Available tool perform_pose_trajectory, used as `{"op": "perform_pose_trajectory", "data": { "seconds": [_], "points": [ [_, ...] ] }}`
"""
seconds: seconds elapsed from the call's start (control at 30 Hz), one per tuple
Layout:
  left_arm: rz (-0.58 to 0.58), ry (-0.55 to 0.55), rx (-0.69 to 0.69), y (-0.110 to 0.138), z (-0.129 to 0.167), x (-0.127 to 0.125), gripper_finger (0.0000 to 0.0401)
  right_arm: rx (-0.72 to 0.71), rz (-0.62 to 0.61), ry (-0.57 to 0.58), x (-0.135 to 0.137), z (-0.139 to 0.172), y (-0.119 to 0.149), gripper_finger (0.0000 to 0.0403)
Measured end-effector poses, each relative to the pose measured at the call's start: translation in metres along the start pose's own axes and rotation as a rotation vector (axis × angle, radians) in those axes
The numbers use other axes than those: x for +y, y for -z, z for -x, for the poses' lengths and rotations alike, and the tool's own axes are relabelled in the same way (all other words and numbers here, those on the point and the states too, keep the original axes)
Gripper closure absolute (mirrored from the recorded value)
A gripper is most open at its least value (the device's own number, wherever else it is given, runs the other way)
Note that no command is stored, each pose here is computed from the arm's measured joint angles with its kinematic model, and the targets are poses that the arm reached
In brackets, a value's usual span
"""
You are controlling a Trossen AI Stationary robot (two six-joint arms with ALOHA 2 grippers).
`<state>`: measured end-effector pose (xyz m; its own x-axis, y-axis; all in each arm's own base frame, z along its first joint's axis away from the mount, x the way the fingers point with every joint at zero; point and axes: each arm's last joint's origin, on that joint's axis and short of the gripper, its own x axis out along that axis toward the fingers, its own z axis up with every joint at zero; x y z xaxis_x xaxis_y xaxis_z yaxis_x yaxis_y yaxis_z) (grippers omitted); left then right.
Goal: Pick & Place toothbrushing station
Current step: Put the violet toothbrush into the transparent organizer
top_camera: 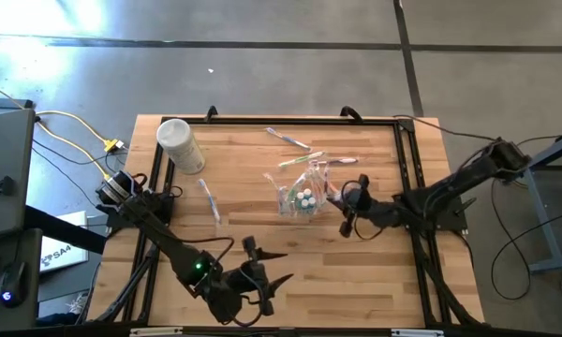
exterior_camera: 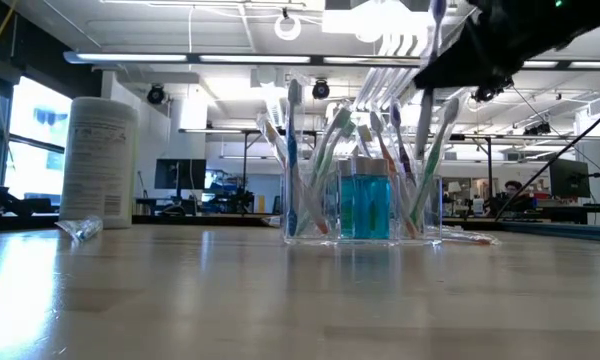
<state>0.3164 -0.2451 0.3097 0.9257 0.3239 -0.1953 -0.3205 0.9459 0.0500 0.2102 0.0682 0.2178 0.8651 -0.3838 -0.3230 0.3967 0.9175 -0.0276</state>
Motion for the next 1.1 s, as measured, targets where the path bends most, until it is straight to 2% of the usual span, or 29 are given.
{"op": "perform_pose_trajectory", "data": {
  "seconds": [0.13, 0.33, 0.67, 1.0, 1.1],
  "points": [
    [0.014, -0.004, 0.013, 0.002, 0.000, 0.001, 0.0173, -0.029, -0.009, 0.034, -0.012, -0.011, 0.010, 0.0390],
    [0.012, -0.004, 0.015, 0.002, 0.000, 0.001, 0.0173, 0.021, -0.071, 0.056, -0.024, -0.022, 0.024, 0.0390],
    [0.011, -0.007, 0.017, 0.003, 0.000, 0.001, 0.0173, 0.061, -0.099, 0.015, -0.019, -0.051, 0.041, 0.0390],
    [-0.005, -0.010, 0.027, 0.005, 0.000, 0.001, 0.0173, 0.108, -0.207, 0.058, -0.021, -0.069, 0.057, 0.0390],
    [-0.007, -0.010, 0.028, 0.005, 0.000, 0.001, 0.0173, 0.111, -0.235, 0.060, -0.022, -0.070, 0.057, 0.0378]
  ]
}}
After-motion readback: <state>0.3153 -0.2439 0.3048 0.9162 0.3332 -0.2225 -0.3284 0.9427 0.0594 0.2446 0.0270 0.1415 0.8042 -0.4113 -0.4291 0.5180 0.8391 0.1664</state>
